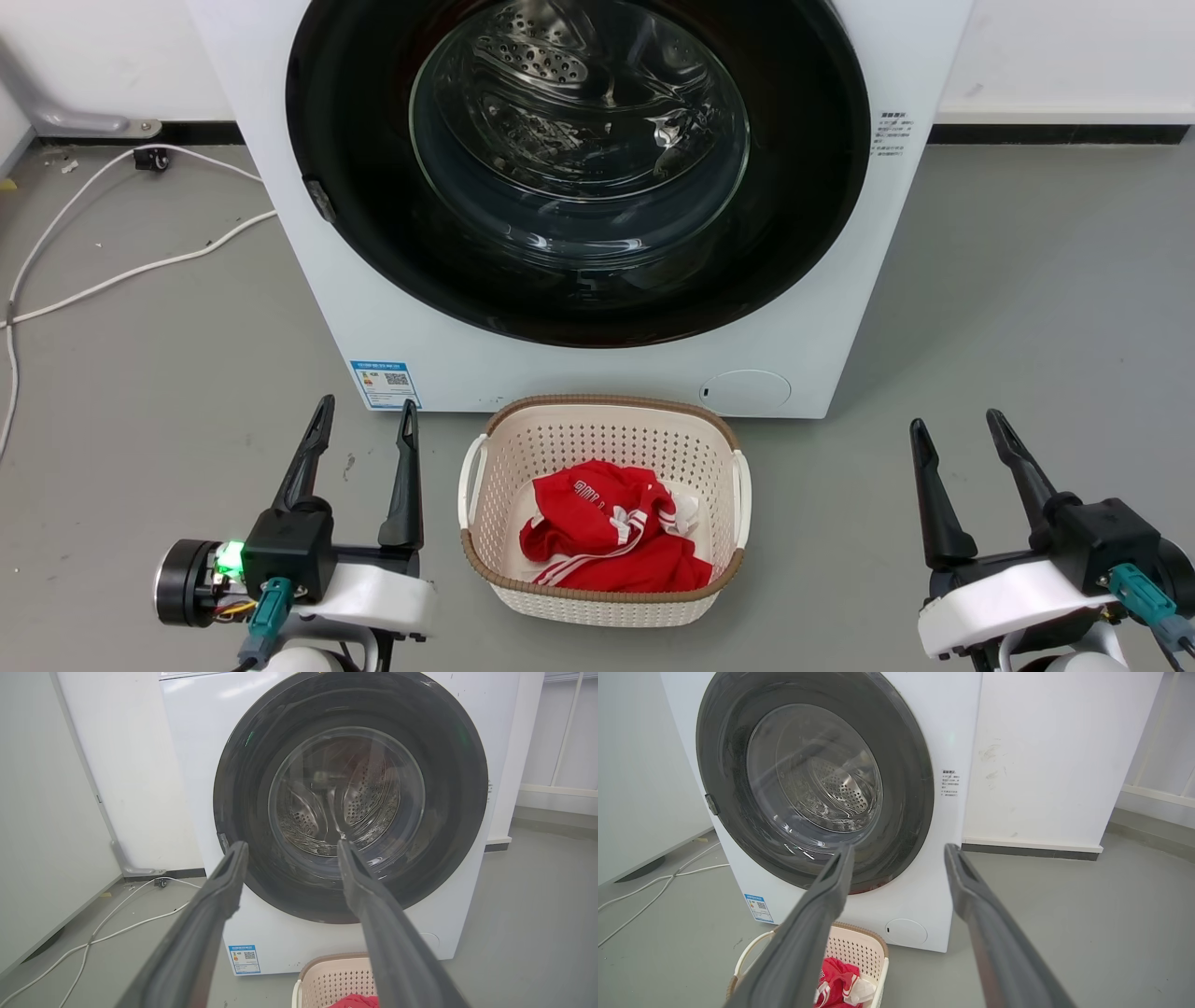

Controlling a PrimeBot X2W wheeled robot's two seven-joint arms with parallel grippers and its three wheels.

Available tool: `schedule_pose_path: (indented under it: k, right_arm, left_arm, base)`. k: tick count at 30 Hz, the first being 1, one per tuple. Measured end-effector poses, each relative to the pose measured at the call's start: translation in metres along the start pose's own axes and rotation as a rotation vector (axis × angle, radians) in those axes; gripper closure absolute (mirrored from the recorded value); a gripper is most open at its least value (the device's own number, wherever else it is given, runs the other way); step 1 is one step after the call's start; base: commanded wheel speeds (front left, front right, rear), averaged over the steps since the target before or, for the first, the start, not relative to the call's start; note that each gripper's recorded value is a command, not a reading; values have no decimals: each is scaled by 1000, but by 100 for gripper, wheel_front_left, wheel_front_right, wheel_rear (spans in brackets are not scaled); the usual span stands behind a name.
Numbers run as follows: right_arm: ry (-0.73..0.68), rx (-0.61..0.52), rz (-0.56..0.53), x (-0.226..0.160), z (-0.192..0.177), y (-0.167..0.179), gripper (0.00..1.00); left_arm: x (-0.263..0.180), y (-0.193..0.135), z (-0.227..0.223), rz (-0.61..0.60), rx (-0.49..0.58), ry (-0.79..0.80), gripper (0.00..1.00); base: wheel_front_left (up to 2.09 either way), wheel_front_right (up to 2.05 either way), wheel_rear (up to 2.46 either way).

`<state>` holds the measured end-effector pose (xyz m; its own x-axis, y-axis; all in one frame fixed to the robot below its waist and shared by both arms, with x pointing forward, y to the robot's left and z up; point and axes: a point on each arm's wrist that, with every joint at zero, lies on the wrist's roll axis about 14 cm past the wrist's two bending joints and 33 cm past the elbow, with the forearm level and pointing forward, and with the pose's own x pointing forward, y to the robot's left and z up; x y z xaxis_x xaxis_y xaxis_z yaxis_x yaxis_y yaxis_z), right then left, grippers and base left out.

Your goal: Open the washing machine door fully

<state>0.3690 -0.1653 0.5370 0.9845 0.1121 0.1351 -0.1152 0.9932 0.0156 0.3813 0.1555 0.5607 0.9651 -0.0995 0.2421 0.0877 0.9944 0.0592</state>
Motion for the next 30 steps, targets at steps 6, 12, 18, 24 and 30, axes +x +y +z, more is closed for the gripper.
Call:
schedule_pose_path:
  k: [6, 12, 18, 24, 30]
  right_arm:
    - [4, 3, 3, 0, -2, 1, 100]
    - [2, 50, 0, 0, -2, 2, 100]
    - [-47, 416, -67, -1, -2, -5, 100]
    - [-122, 780, -162, 4, 2, -23, 100]
    - [-303, 1231, -299, 38, 22, -81, 100]
  left_arm:
    - [-1, 0, -2, 3, -8, 5, 0]
    - [-2, 0, -2, 4, -13, 7, 0]
    - [-3, -1, -3, 3, -17, 11, 0]
    - [-2, -2, -4, 2, -23, 13, 0]
    - [8, 0, -10, 20, -41, 20, 0]
  base:
    - [0, 0, 0]
    - [0, 0, 0]
    - [0, 0, 0]
    - [0, 0, 0]
    - [0, 0, 0]
